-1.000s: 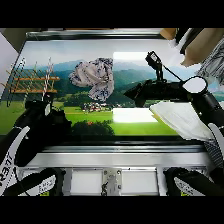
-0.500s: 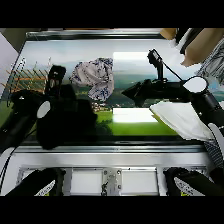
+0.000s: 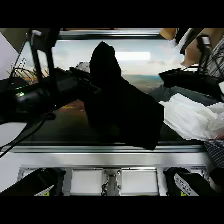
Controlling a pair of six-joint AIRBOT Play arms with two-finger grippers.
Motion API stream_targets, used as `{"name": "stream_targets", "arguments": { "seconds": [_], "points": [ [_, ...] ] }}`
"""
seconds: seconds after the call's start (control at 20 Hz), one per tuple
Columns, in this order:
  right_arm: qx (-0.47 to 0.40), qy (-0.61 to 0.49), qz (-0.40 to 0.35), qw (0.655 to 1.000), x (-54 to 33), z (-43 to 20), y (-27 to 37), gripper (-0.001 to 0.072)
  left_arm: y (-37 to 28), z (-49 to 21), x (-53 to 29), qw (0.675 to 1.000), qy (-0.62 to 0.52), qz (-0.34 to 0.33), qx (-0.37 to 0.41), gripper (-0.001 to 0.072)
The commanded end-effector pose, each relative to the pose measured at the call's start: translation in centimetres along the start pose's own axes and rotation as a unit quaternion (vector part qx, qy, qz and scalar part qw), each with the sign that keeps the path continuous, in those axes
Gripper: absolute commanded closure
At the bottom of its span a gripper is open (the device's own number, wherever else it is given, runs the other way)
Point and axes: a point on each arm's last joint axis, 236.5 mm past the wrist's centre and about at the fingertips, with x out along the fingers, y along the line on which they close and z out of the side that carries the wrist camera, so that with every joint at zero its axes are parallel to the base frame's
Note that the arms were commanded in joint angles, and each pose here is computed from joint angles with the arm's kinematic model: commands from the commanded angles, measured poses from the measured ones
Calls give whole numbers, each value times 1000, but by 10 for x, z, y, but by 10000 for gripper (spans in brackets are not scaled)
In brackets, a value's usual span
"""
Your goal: Fold the clothes and pants, and hang the long-sleeved shirts on hangers.
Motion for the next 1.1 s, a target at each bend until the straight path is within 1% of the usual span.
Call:
{"name": "stream_targets", "arguments": {
  "seconds": [0.0, 0.05, 0.1, 0.15, 0.2, 0.25, 0.3, 0.45, 0.55, 0.65, 0.8, 0.9, 0.95, 1.05],
  "points": [
    [27, 36, -99, 994, -26, -18, -55, 684, 36, -56, 61, 994, 93, 50, -36, 684],
    [27, 64, -97, 993, -23, -32, -56, 672, 53, -90, 84, 987, 138, 72, -50, 684],
    [34, 90, -87, 991, -18, -46, -55, 568, 70, -128, 104, 977, 185, 93, -58, 656],
    [43, 115, -78, 989, -13, -60, -55, 271, 84, -160, 118, 966, 225, 106, -67, 359],
    [55, 140, -68, 986, -7, -74, -54, 40, 91, -187, 128, 956, 257, 109, -89, 50],
    [67, 162, -60, 983, -1, -88, -54, 41, 97, -207, 134, 944, 285, 108, -122, 22],
    [81, 184, -51, 978, 5, -104, -54, 41, 103, -213, 137, 936, 298, 107, -154, 21],
    [144, 220, -13, 965, 26, -143, -46, 42, 130, -180, 141, 937, 258, 107, -208, 20],
    [188, 246, 17, 951, 43, -170, -34, 42, 158, -146, 138, 944, 208, 123, -226, 21],
    [206, 285, 41, 935, 61, -199, -18, 42, 185, -126, 137, 945, 177, 138, -236, 21],
    [198, 346, 84, 913, 85, -236, 22, 42, 215, -138, 151, 943, 202, 145, -222, 21],
    [188, 364, 126, 903, 96, -249, 55, 42, 222, -158, 172, 940, 230, 115, -222, 21],
    [186, 368, 139, 900, 100, -253, 68, 42, 222, -168, 184, 939, 239, 89, -231, 21],
    [173, 371, 145, 901, 105, -258, 82, 42, 222, -180, 206, 936, 244, 33, -250, 21]
  ]
}}
